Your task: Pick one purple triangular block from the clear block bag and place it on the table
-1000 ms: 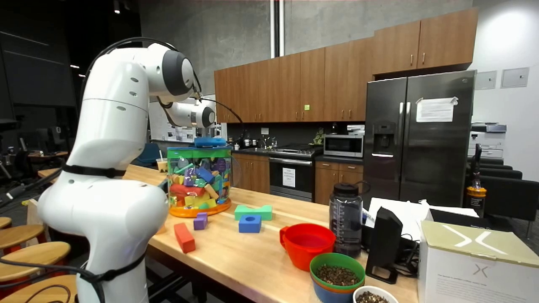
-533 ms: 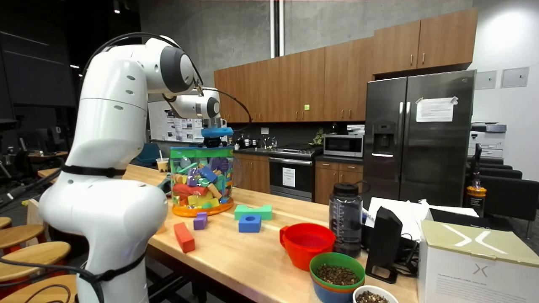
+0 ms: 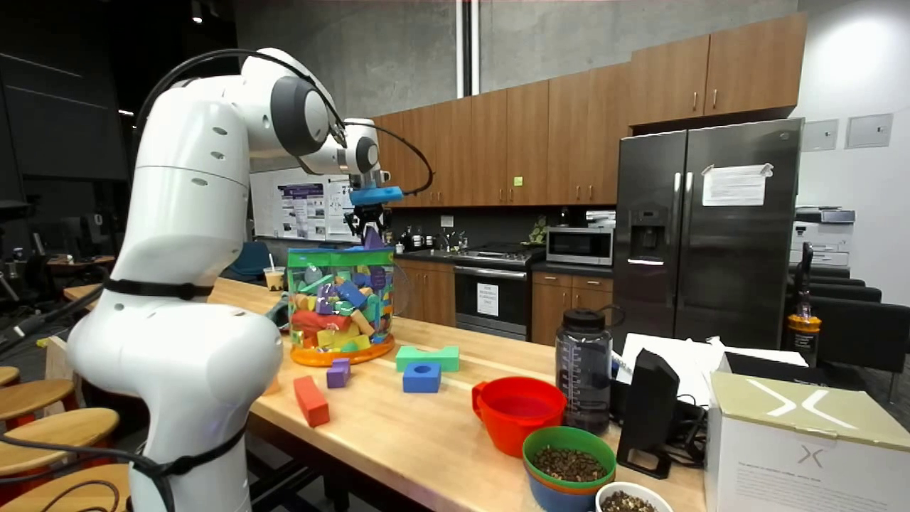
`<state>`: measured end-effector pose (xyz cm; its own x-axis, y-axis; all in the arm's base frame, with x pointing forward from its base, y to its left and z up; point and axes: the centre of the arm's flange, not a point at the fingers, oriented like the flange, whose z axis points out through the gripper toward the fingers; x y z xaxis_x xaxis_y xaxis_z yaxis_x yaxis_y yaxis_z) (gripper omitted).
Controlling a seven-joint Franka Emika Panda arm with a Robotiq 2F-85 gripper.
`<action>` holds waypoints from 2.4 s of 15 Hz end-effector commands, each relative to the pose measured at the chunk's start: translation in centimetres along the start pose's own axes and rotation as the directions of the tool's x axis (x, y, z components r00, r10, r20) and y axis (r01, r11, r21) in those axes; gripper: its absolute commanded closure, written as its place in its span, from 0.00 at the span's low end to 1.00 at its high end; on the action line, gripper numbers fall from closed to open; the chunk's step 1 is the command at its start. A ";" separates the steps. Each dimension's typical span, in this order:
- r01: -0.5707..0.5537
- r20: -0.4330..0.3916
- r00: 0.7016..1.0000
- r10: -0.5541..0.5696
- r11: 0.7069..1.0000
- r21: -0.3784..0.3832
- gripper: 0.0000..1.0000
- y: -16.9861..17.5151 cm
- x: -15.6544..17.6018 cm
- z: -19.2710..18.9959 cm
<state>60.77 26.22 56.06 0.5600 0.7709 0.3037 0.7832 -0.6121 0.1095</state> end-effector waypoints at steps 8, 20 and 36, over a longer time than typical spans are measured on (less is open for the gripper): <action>0.004 0.057 0.998 0.005 0.989 -0.150 0.73 5.3 -1.4 -6.3; -0.222 0.177 0.945 0.276 0.936 -0.273 0.73 6.6 -11.7 -5.9; -0.552 0.032 0.812 0.583 0.785 -0.282 0.73 -4.5 -16.9 3.4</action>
<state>51.00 16.69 48.18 0.9112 0.3051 0.2768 0.2627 -0.9480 0.1799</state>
